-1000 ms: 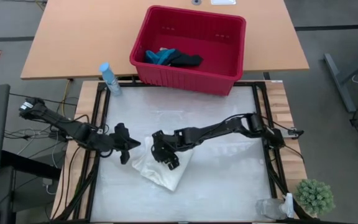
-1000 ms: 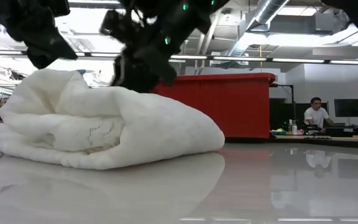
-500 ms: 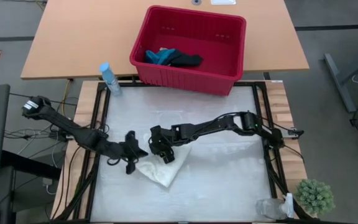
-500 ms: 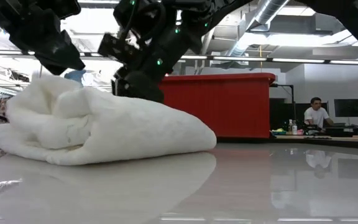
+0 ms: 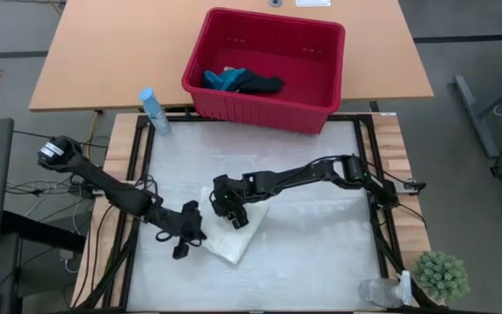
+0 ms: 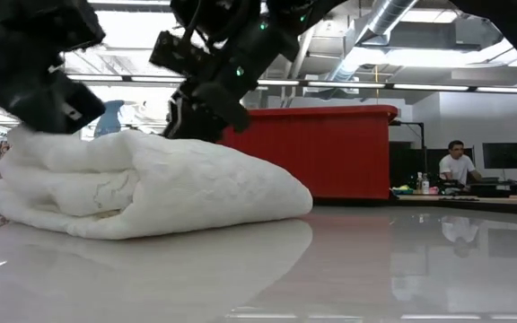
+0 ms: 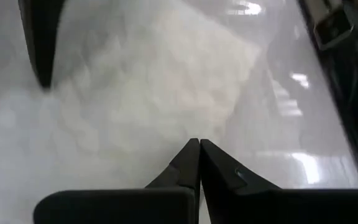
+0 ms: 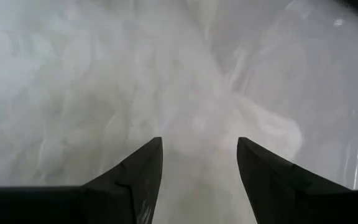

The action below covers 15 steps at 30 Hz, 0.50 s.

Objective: Fold Laundry from Bin
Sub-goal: Fold the white shirt

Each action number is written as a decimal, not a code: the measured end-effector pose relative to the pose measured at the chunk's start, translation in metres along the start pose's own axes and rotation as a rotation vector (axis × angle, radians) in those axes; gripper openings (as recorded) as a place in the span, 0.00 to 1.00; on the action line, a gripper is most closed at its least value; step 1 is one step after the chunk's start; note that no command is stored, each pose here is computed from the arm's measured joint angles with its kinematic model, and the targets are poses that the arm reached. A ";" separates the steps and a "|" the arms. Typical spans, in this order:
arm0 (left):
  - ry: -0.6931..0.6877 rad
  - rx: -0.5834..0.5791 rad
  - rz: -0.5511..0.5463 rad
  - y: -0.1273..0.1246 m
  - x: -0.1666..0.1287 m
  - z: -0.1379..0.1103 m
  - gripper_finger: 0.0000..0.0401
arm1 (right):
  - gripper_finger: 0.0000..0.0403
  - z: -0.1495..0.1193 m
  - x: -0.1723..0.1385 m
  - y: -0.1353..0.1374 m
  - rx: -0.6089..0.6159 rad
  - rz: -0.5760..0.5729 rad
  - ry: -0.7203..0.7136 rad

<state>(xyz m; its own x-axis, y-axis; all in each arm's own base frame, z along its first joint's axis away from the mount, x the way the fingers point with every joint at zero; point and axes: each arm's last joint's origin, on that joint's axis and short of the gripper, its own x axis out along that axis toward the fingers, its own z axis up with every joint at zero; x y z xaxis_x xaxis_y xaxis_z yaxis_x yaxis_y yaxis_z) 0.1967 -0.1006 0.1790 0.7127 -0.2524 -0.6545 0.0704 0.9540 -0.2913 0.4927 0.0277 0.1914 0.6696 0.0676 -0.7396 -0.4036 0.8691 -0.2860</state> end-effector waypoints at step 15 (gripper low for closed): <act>0.184 0.001 0.170 0.004 0.018 -0.027 0.00 | 0.57 -0.006 -0.014 -0.014 0.038 0.008 0.031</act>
<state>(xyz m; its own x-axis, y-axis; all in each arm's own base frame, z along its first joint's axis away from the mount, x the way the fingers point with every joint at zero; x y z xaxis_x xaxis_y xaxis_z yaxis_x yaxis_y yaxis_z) 0.1909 -0.1058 0.1468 0.5755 -0.1129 -0.8100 -0.0392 0.9855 -0.1652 0.4858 0.0117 0.2022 0.6464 0.0600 -0.7606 -0.3845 0.8867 -0.2568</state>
